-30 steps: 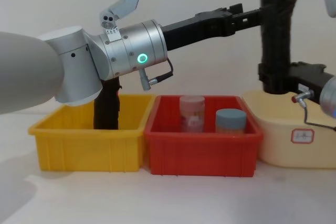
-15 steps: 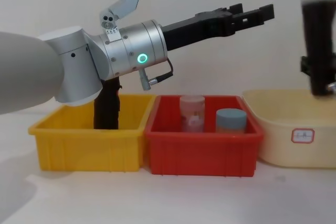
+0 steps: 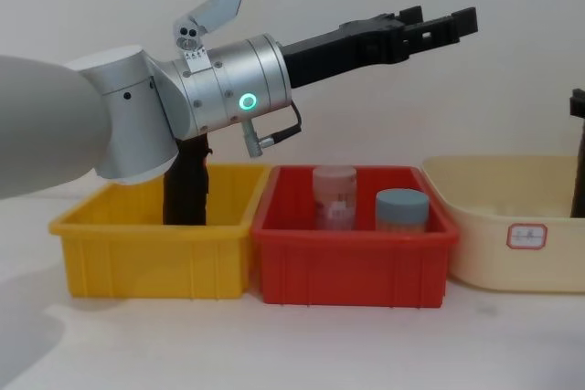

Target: Pick up the garbage bag with the one hand and transfer it to the other hand.

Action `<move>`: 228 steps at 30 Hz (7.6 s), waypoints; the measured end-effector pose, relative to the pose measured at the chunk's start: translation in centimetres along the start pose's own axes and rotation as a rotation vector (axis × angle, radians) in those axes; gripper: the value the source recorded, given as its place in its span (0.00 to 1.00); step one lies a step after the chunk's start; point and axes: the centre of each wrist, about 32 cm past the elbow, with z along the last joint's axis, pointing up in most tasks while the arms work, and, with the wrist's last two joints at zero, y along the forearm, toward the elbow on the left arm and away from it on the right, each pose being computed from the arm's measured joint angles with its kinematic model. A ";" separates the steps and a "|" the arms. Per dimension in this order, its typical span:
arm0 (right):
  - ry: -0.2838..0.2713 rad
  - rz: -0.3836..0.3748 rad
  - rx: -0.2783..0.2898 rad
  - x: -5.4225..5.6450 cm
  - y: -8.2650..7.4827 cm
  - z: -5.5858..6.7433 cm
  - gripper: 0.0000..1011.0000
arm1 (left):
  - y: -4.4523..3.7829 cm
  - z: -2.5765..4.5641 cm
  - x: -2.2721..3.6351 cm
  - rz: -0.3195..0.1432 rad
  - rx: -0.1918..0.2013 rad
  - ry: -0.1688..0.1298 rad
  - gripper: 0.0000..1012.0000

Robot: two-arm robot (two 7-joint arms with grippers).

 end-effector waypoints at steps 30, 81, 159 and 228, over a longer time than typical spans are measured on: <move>0.070 0.214 0.057 -0.6 -4.0 2.1 0.99 | 3.41 1.83 -2.10 0.211 -0.025 -0.124 0.99; -0.064 0.597 0.024 -5.7 -8.5 2.2 0.99 | 16.28 8.50 -11.15 0.825 -0.026 -0.464 0.99; -0.102 0.762 -0.138 -7.6 -4.2 2.8 0.99 | 17.09 8.98 -11.85 0.864 -0.025 -0.488 0.99; 0.023 0.671 -0.175 -6.8 -2.6 4.1 0.66 | 17.09 8.98 -11.85 0.864 -0.025 -0.487 0.99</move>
